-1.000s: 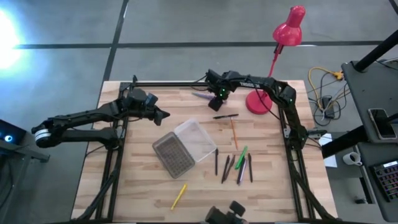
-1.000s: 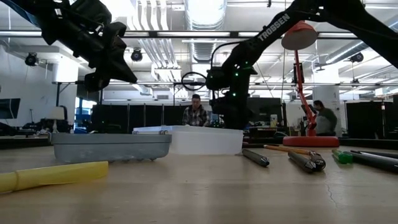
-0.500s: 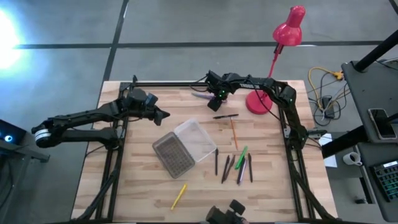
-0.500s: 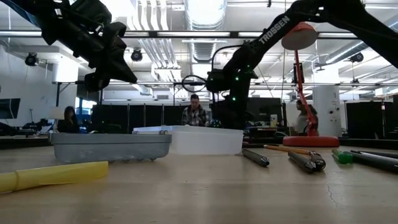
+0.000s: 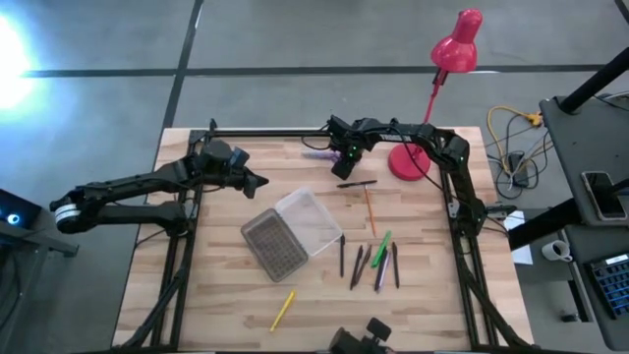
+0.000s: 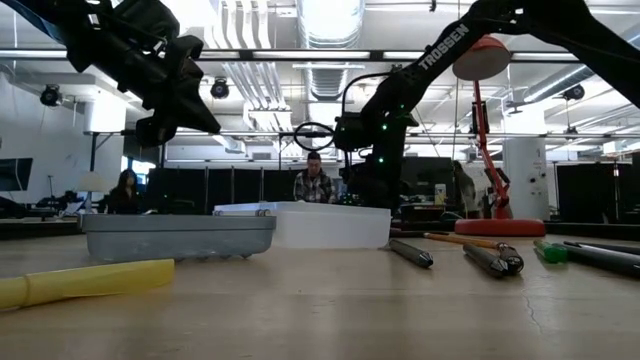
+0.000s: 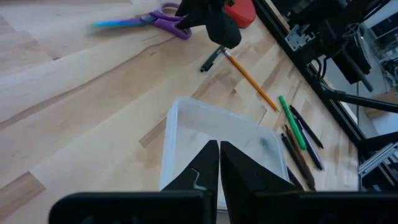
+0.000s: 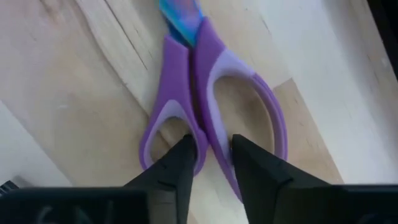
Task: Pick & place school supplies into a supply box
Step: Put the purple scissors into the gray supply box
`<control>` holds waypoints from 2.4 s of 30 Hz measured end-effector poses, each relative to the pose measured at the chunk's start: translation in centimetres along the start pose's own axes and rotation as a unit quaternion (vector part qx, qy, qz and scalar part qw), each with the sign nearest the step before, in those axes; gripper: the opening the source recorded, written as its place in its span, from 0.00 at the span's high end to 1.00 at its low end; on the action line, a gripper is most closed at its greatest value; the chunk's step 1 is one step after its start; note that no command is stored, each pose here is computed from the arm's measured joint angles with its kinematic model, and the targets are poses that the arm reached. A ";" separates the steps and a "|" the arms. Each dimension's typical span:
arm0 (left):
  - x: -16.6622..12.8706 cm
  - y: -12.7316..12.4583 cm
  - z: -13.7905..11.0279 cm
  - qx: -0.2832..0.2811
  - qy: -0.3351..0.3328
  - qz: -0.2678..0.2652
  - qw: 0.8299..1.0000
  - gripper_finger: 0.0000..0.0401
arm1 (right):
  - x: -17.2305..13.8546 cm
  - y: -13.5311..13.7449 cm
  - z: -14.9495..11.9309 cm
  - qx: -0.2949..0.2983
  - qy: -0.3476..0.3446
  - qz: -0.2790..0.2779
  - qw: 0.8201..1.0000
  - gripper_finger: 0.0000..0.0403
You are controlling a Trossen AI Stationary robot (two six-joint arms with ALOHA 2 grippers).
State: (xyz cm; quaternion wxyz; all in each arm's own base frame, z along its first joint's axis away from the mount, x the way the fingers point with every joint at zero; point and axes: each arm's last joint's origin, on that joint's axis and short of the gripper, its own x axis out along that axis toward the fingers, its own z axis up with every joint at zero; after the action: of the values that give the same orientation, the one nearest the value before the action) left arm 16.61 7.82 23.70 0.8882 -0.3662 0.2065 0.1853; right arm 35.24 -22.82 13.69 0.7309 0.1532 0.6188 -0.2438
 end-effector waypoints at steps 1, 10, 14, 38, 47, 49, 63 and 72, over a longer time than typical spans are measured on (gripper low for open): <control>0.0 0.0 0.0 0.000 0.000 0.000 1.000 1.00 | 0.0 0.0 0.0 -0.001 0.002 0.000 1.000 0.81; 0.0 0.0 0.0 0.000 0.000 0.000 1.000 1.00 | 0.3 -0.1 -0.7 -0.001 0.023 -0.010 1.000 0.88; 0.0 0.0 0.0 0.000 0.000 0.000 1.000 1.00 | 0.0 -0.1 -0.7 0.007 0.027 -0.005 1.000 0.88; 0.1 0.1 -0.1 0.004 0.001 0.003 1.000 1.00 | -5.7 0.4 0.7 0.043 0.021 0.019 0.999 0.95; 0.3 0.7 -0.8 -0.008 0.013 0.010 1.000 1.00 | -2.0 0.7 0.4 0.005 0.063 0.013 0.998 0.71; 0.4 0.8 -1.0 -0.015 0.015 0.011 1.000 1.00 | -1.5 0.7 0.5 0.001 0.061 0.001 0.998 0.67; 0.4 0.7 -0.9 -0.016 0.013 0.010 1.000 1.00 | 0.7 0.5 0.3 0.009 0.089 0.001 0.996 0.80; 0.4 0.7 -0.9 -0.016 0.013 0.010 1.000 1.00 | 0.7 0.6 0.3 0.007 0.089 -0.016 0.996 0.88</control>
State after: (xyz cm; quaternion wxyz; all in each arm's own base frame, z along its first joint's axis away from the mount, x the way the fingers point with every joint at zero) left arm 16.38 7.71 22.55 0.8776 -0.3806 0.2185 0.1929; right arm 35.90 -22.60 12.98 0.6682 0.1698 0.6817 -0.2450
